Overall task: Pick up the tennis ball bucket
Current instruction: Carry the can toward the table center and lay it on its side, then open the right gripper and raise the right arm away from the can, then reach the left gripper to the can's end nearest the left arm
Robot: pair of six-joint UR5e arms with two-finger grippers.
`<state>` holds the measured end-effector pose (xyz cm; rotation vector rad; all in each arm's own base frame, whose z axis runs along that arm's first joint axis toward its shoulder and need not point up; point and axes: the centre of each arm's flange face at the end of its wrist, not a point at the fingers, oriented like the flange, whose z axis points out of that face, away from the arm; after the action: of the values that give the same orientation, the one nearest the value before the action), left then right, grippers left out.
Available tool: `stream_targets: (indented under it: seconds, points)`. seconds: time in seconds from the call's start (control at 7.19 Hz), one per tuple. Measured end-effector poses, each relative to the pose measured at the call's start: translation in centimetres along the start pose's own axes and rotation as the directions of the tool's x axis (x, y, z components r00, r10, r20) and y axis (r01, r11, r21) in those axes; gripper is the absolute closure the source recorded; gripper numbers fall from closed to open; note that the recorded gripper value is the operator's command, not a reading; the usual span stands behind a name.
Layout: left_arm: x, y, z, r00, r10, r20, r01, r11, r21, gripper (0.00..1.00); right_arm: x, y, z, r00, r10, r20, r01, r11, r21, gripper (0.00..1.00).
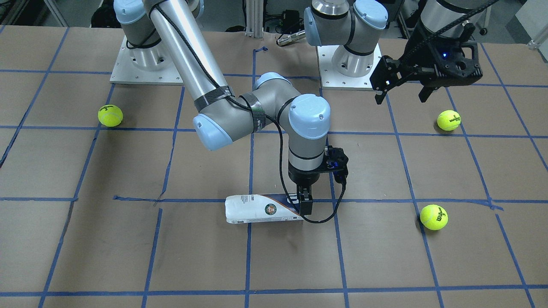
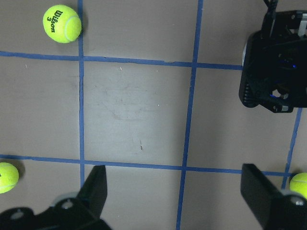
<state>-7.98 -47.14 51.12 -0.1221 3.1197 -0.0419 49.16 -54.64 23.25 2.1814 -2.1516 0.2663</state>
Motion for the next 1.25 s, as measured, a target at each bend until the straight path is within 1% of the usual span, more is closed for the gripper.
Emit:
stream_targets:
  seconds: [0.14,0.28,0.42,0.56,0.7,0.83,0.97,1.11,1.25]
  points:
    - [0.0,0.0,0.1,1.0,0.0,0.0,0.0,1.0,0.0,0.0,1.1,1.0,-0.8,1.0,0.019,-0.012,-0.019,1.0,0.003,0.0]
    - [0.0,-0.2,0.1,1.0,0.0,-0.002,0.0,1.0,0.009,0.0,3.1,3.3,-2.4,0.998,0.06,-0.027,-0.06,0.998,0.007,0.0]
    - [0.0,-0.6,0.1,1.0,-0.004,-0.004,0.004,0.999,0.033,0.0,5.6,7.1,-5.3,0.991,0.131,-0.041,-0.13,0.991,0.01,0.0]
    - [-0.3,-1.1,0.3,1.0,-0.01,-0.006,0.011,0.999,0.05,0.0,7.5,11.2,-8.7,0.974,0.222,-0.05,-0.222,0.975,0.007,0.0]
    - [-0.6,-1.8,1.0,1.0,-0.017,-0.016,0.018,0.999,0.046,0.0,8.9,15.6,-12.4,0.941,0.332,-0.059,-0.333,0.943,0.003,0.0]
    - [-0.4,-2.7,2.3,0.998,-0.023,-0.062,0.025,0.999,0.026,0.0,9.9,19.8,-15.5,0.892,0.446,-0.071,-0.447,0.894,0.002,0.0]
    - [0.5,-3.8,4.2,0.987,-0.028,-0.158,0.03,1.0,0.008,0.0,10.2,23.6,-18.6,0.812,0.578,-0.082,-0.579,0.815,0.003,0.0]
    - [1.6,-5.3,7.2,0.96,-0.032,-0.277,0.035,0.999,0.006,0.0,9.7,26.7,-21.6,0.72,0.69,-0.08,-0.692,0.721,-0.01,0.0]
    - [2.8,-6.7,11.0,0.92,-0.03,-0.391,0.04,0.999,0.017,0.0,8.6,29.4,-24.3,0.625,0.778,-0.065,-0.78,0.624,-0.041,0.0]
